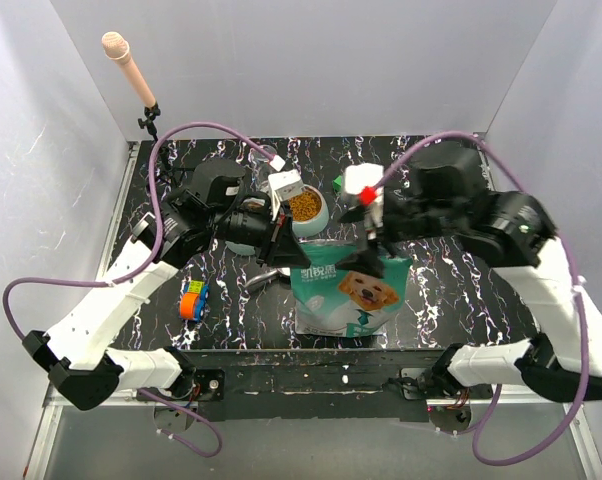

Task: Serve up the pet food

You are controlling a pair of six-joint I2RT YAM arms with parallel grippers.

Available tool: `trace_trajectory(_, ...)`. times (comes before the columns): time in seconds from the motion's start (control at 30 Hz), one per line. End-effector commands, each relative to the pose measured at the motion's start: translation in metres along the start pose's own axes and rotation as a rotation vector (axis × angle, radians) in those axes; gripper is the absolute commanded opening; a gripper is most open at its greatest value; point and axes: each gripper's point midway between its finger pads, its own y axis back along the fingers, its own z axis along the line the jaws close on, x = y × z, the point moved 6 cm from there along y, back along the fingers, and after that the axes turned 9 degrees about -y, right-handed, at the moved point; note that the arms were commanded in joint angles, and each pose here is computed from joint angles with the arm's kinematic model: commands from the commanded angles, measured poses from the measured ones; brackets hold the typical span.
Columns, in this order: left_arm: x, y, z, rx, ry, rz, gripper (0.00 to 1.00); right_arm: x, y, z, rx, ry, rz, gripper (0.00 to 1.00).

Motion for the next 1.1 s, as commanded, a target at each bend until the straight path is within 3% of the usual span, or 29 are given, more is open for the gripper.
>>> trace_trajectory(0.0,-0.034,0.018,-0.021,0.041,-0.120,-0.112,0.00,0.007,-0.024,-0.006,0.083,0.120,0.149,0.87)
trace_trajectory(0.2,-0.039,0.020,-0.021,0.034,-0.131,-0.110,0.00,0.033,-0.029,0.000,0.083,0.201,0.322,0.79)
trace_trajectory(0.4,-0.036,0.021,-0.022,0.035,-0.116,-0.105,0.00,0.055,-0.012,-0.015,0.302,0.354,0.412,0.63)
trace_trajectory(0.5,-0.031,0.022,-0.021,0.012,-0.104,-0.094,0.00,0.060,-0.012,-0.014,0.319,0.441,0.428,0.49)
trace_trajectory(0.57,-0.027,0.021,-0.018,-0.017,-0.083,-0.071,0.00,0.062,-0.016,-0.019,0.363,0.502,0.440,0.32)
trace_trajectory(0.67,-0.026,0.019,-0.008,-0.089,-0.038,-0.049,0.25,0.052,-0.017,-0.018,0.382,0.520,0.388,0.12)
trace_trajectory(0.7,-0.027,0.018,-0.009,-0.085,-0.028,-0.051,0.38,0.049,-0.019,-0.015,0.359,0.513,0.367,0.02)
trace_trajectory(0.77,-0.029,0.015,-0.014,-0.077,-0.022,-0.070,0.49,0.049,-0.019,-0.010,0.320,0.495,0.356,0.01)
trace_trajectory(0.9,-0.022,0.000,-0.026,-0.091,-0.052,-0.062,0.52,0.051,-0.019,0.001,0.192,0.403,0.347,0.01)
trace_trajectory(1.0,-0.013,-0.019,-0.027,-0.058,-0.043,-0.027,0.52,0.057,-0.018,0.005,0.129,0.327,0.345,0.01)
trace_trajectory(1.07,-0.011,-0.023,-0.023,-0.082,-0.056,-0.019,0.43,0.062,-0.014,0.002,0.151,0.303,0.360,0.03)
